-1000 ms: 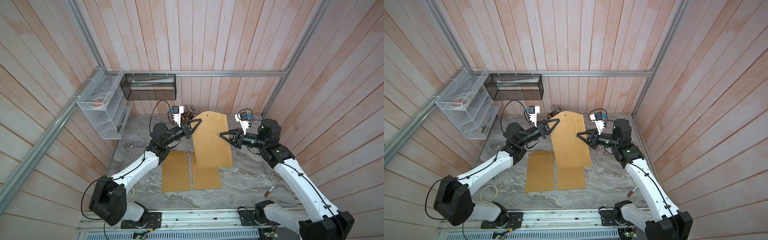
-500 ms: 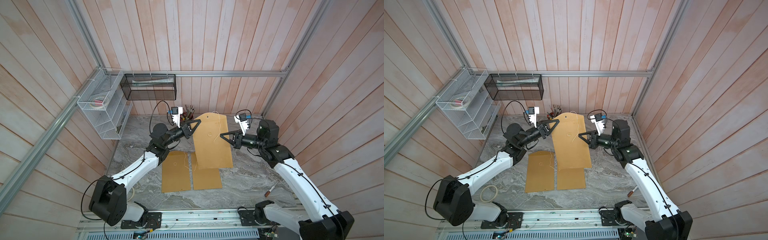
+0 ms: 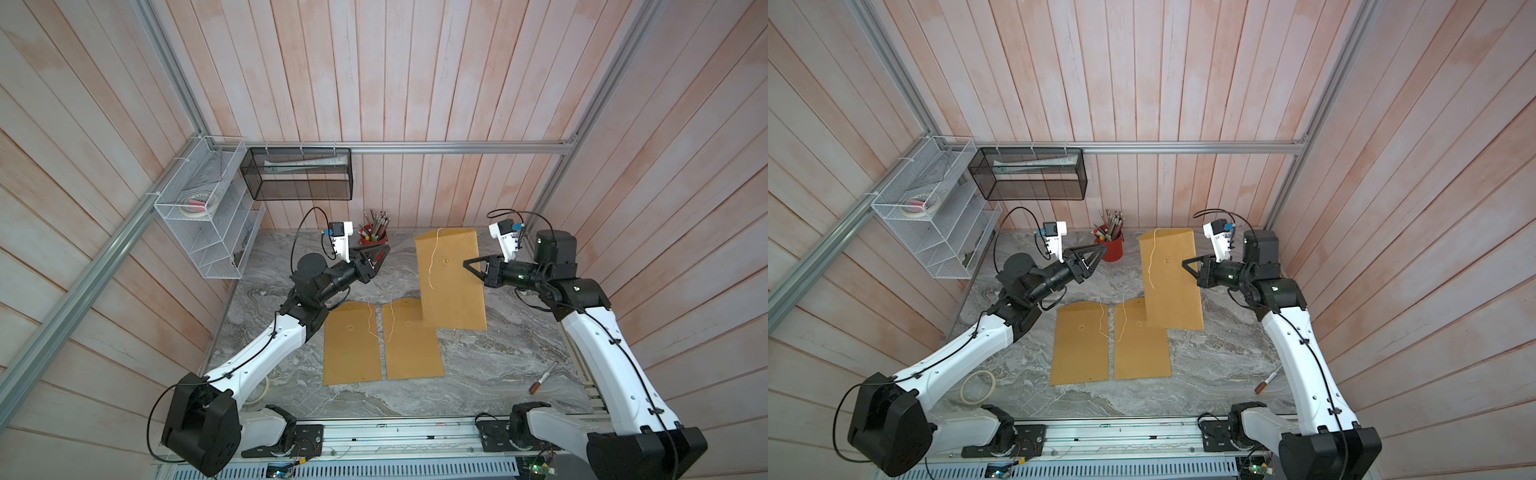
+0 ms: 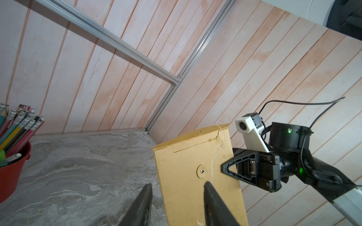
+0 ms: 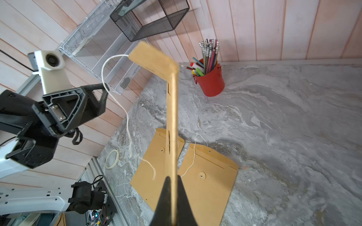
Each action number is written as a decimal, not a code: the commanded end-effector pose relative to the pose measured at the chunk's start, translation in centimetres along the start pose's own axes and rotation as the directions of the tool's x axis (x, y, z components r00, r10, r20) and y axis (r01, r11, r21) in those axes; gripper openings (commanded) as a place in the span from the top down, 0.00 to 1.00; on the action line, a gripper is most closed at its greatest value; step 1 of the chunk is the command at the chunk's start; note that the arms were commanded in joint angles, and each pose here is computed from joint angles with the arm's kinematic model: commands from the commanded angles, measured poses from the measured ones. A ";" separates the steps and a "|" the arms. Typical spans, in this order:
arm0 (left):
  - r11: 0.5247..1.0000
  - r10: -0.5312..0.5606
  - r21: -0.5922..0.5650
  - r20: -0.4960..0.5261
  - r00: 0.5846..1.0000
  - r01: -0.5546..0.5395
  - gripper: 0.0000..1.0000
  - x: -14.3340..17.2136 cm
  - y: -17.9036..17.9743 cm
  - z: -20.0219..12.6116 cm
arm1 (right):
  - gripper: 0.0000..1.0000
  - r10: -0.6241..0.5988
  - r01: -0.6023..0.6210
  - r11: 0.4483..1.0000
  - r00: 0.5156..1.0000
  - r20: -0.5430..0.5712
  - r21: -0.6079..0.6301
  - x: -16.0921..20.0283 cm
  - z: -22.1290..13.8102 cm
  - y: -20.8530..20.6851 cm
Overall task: Open the file bag
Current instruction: Place the file bag at the center of the board.
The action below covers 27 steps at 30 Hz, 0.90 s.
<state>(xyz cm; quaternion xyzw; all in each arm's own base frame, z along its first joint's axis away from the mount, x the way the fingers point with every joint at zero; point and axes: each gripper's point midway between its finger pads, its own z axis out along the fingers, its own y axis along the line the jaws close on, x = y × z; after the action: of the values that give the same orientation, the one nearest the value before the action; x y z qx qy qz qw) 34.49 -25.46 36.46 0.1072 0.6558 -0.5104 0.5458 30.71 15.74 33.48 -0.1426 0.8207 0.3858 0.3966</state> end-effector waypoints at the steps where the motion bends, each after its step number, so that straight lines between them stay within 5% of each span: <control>1: 0.998 0.015 -0.060 0.000 1.000 -0.015 0.55 0.5 1.1 -1.1 | 1.00 0.054 -0.046 0.994 0.995 -0.088 0.097 1.9 -0.1 -2.6; 13: 0.995 0.028 -0.098 0.016 0.999 -0.026 0.55 1.0 1.4 -3.4 | 1.00 0.199 -0.124 0.951 0.947 -0.253 0.283 7.0 1.2 -8.7; 27: 0.993 0.027 -0.112 0.018 0.999 -0.024 0.55 1.2 1.7 -4.2 | 1.00 0.325 -0.205 0.915 0.885 -0.334 0.349 12.6 1.9 -13.0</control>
<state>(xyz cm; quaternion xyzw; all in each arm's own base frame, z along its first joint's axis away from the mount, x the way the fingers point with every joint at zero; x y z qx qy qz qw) 32.72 -22.22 34.57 0.0790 0.6730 -0.4754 0.5612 30.83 9.80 17.64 -0.0360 0.9397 0.2741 0.2012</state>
